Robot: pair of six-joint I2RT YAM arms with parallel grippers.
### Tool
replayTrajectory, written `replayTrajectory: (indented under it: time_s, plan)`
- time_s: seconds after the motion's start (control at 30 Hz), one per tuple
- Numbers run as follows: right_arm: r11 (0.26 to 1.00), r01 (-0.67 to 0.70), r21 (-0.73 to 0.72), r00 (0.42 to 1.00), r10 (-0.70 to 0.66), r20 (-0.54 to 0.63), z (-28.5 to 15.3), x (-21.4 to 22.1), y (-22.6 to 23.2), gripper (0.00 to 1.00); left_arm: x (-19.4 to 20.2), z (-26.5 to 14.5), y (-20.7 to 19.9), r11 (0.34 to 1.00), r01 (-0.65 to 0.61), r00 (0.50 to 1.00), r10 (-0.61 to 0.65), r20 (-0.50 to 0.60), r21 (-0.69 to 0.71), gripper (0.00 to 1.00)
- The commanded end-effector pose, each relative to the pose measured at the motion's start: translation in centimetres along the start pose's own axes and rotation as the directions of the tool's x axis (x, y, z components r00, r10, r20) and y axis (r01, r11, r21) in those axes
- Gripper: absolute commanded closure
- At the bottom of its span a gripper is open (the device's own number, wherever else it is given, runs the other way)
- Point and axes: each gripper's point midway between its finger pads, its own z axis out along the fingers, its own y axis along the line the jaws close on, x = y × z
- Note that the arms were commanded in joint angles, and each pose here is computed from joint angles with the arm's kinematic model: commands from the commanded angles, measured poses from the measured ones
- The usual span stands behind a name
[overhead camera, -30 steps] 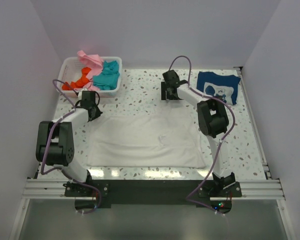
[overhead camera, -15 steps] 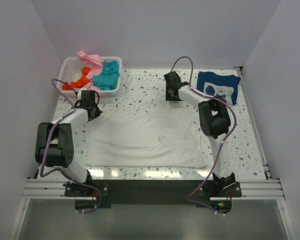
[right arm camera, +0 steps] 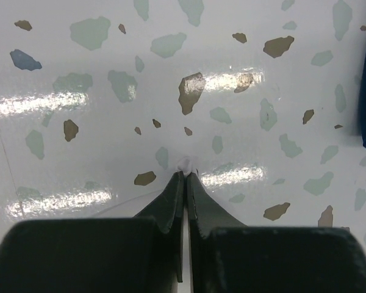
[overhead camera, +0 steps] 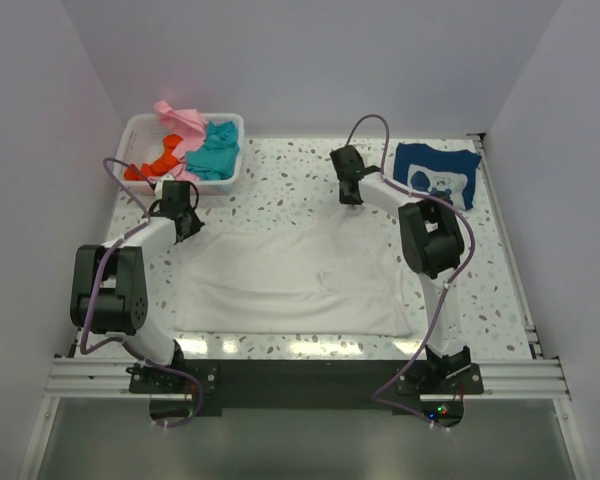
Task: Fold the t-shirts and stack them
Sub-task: Fold the tshirt
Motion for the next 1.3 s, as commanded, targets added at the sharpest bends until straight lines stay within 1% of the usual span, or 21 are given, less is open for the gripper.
replayTrajectory:
  time_s: [0.0,0.13,0.17,0.23,0.27,0.33,0.5,0.6,0.77,0.83,0.93,0.97,1.03,1.07,1.13,1.17,1.27]
  plan:
    - [1.000,-0.015,0.005,1.000,0.015,0.006,-0.9,-0.6,-0.8,1.00,-1.7,-0.7,-0.2,1.000,0.004,0.998,-0.005,0.060,0.019,1.00]
    - [0.997,-0.041,-0.066,0.996,0.047,0.078,-2.5,-2.9,0.0,1.00,-1.9,-0.9,-0.4,1.000,0.006,0.998,-0.007,0.064,0.027,1.00]
    - [0.996,-0.048,-0.078,0.994,0.056,0.098,-3.5,-3.4,-0.2,1.00,-1.9,-1.0,-0.4,1.000,0.006,0.998,-0.008,0.065,0.031,1.00]
    - [0.994,-0.052,-0.096,0.992,0.063,0.109,-4.1,-3.1,-0.3,1.00,-1.9,-1.3,-0.5,0.999,0.007,0.998,-0.010,0.069,0.039,1.00]
    - [0.993,-0.060,-0.106,0.989,0.073,0.129,-5.0,-3.6,-0.5,1.00,-1.9,-1.3,-0.4,0.999,0.007,0.998,-0.010,0.069,0.039,1.00]
    - [0.991,-0.058,-0.123,0.989,0.074,0.128,-5.4,-3.0,-0.7,1.00,-2.1,-1.7,-0.4,0.999,0.009,0.997,-0.013,0.078,0.044,1.00]
    - [0.983,-0.054,-0.176,0.985,0.082,0.153,-8.0,-3.2,-1.1,1.00,-2.0,-2.7,-0.2,0.998,0.013,0.996,-0.018,0.091,0.057,1.00]
    - [0.979,-0.047,-0.198,0.984,0.079,0.157,-9.0,-2.7,-1.4,1.00,-2.0,-3.4,0.0,0.998,0.013,0.995,-0.019,0.101,0.061,1.00]
    - [0.968,-0.049,-0.247,0.979,0.096,0.178,-12.5,-1.9,-2.6,1.00,-2.1,-4.5,0.4,0.997,0.023,0.992,-0.031,0.123,0.072,1.00]
    - [0.967,-0.050,-0.251,0.978,0.098,0.183,-14.1,-1.3,-3.6,1.00,-1.9,-4.9,0.5,0.997,0.031,0.991,-0.041,0.129,0.075,1.00]
    - [0.969,-0.034,-0.245,0.981,0.079,0.179,-15.2,0.1,-4.7,1.00,-1.7,-5.4,0.9,0.996,0.047,0.989,-0.057,0.136,0.075,1.00]
    - [0.968,-0.032,-0.247,0.977,0.082,0.194,-16.2,-0.1,-5.2,1.00,-1.5,-5.6,1.1,0.996,0.050,0.989,-0.059,0.137,0.071,1.00]
    - [0.971,-0.028,-0.237,0.983,0.069,0.170,-16.6,1.3,-6.0,1.00,-1.3,-6.0,1.4,0.996,0.061,0.987,-0.071,0.142,0.073,1.00]
    - [0.968,-0.033,-0.249,0.979,0.082,0.186,-17.6,1.2,-6.3,1.00,-0.9,-6.0,1.8,0.996,0.066,0.987,-0.075,0.141,0.062,1.00]
    - [0.966,-0.030,-0.259,0.983,0.076,0.170,-17.9,2.5,-6.6,1.00,-0.9,-6.4,2.2,0.996,0.079,0.985,-0.086,0.149,0.051,1.00]
    - [0.963,-0.033,-0.268,0.979,0.085,0.185,-18.8,2.3,-6.9,1.00,-0.9,-6.4,2.7,0.996,0.087,0.983,-0.091,0.158,0.029,1.00]
    - [0.963,-0.019,-0.270,0.984,0.066,0.166,-19.5,3.6,-7.5,1.00,-0.5,-6.7,3.8,0.994,0.109,0.980,-0.105,0.167,-0.014,1.00]
